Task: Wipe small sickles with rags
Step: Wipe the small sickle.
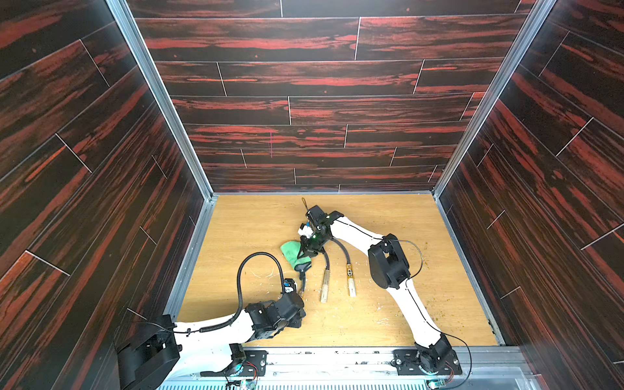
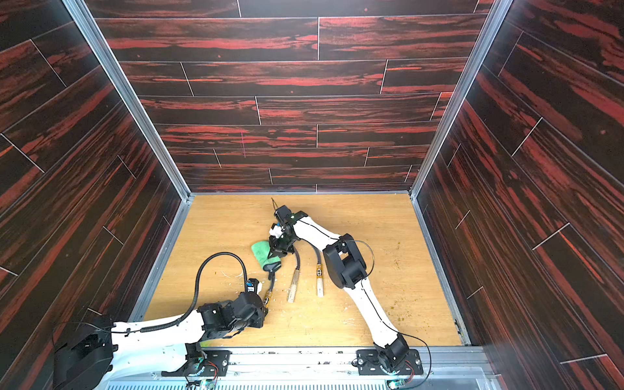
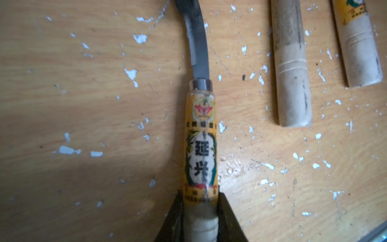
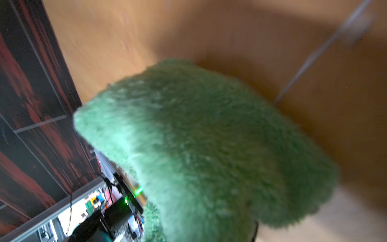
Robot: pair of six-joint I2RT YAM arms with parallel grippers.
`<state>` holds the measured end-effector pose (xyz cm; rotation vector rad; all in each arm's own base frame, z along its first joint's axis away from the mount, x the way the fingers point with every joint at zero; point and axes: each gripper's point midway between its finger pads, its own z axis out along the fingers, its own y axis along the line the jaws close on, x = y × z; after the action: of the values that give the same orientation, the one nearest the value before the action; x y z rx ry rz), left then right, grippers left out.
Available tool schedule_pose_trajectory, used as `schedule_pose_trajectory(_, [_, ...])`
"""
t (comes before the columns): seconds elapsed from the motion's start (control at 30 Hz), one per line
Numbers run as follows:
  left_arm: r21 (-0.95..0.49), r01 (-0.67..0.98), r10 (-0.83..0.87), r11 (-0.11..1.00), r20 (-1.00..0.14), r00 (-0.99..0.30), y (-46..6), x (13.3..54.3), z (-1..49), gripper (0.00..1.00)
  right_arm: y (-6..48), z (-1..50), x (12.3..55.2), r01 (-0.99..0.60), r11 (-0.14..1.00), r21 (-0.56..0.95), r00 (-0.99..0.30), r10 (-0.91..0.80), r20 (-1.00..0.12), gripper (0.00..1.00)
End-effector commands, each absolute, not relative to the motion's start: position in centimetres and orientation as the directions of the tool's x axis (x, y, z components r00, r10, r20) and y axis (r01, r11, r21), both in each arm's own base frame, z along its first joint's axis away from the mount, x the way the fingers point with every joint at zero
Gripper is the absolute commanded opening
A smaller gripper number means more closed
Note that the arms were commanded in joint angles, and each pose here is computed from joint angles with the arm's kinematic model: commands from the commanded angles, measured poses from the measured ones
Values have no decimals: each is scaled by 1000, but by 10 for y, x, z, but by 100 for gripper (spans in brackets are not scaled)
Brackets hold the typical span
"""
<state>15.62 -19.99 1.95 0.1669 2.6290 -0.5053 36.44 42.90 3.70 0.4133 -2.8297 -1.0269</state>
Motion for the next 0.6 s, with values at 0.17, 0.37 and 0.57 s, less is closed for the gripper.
schedule_pose_trajectory(0.17, [-364,246,80,898,-415,-906,-213,142,23,1,431,28,399,-184,707,683,-975,-221,-34,0])
schedule_pose_trajectory(0.37, [-341,240,77,909,-427,-901,-210,145,27,0,431,71,403,-211,590,779,-972,-210,-104,0])
schedule_pose_trajectory(0.57, [-322,228,69,919,-438,-896,-209,150,30,0,412,126,403,-278,538,796,-960,-187,-209,0])
